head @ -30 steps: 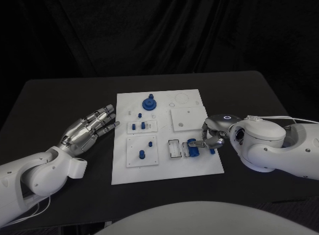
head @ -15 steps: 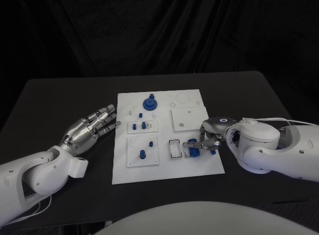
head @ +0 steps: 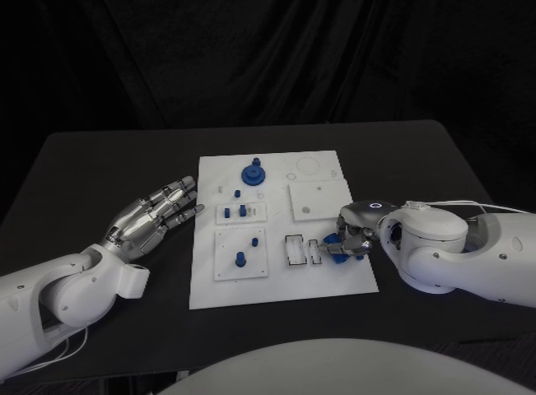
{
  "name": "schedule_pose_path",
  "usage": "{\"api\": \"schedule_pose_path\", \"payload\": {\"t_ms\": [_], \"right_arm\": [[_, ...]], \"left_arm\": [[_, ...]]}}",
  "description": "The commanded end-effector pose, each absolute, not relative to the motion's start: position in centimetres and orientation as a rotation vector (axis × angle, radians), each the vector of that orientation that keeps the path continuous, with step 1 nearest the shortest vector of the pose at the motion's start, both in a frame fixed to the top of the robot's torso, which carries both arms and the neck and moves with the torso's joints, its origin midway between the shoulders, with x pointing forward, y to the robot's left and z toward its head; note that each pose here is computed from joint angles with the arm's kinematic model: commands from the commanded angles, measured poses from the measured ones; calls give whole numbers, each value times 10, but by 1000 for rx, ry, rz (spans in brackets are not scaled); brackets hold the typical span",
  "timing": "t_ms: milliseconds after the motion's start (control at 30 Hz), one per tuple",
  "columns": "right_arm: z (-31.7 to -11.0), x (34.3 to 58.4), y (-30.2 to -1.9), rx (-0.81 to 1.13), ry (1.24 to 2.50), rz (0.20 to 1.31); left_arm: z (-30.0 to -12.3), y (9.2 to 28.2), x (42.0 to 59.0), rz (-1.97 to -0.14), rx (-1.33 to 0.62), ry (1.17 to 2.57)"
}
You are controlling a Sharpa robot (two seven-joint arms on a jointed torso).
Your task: Assemble the parts on the task board
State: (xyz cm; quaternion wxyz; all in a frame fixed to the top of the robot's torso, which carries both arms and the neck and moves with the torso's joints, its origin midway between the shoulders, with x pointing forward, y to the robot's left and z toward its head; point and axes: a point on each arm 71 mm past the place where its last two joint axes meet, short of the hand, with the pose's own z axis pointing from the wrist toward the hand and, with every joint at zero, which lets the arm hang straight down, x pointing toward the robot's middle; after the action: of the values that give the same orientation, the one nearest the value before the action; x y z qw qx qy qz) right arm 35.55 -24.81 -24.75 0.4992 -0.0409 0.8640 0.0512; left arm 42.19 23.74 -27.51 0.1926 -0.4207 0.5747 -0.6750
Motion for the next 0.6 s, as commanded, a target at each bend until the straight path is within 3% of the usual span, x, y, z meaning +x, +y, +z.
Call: {"api": "schedule_pose_path", "payload": {"t_ms": [33,367,600], "right_arm": [[-251,354,-251,-67,2124,97],[-253,351,-254,47,2169,147],[-248,350,-253,187,2113,239]], "left_arm": [[-275,235,421,-1910,-1182,1609],[-276,236,421,-1908,-1185,1612],[-276,237,420,-1908,-1187,1613]]}}
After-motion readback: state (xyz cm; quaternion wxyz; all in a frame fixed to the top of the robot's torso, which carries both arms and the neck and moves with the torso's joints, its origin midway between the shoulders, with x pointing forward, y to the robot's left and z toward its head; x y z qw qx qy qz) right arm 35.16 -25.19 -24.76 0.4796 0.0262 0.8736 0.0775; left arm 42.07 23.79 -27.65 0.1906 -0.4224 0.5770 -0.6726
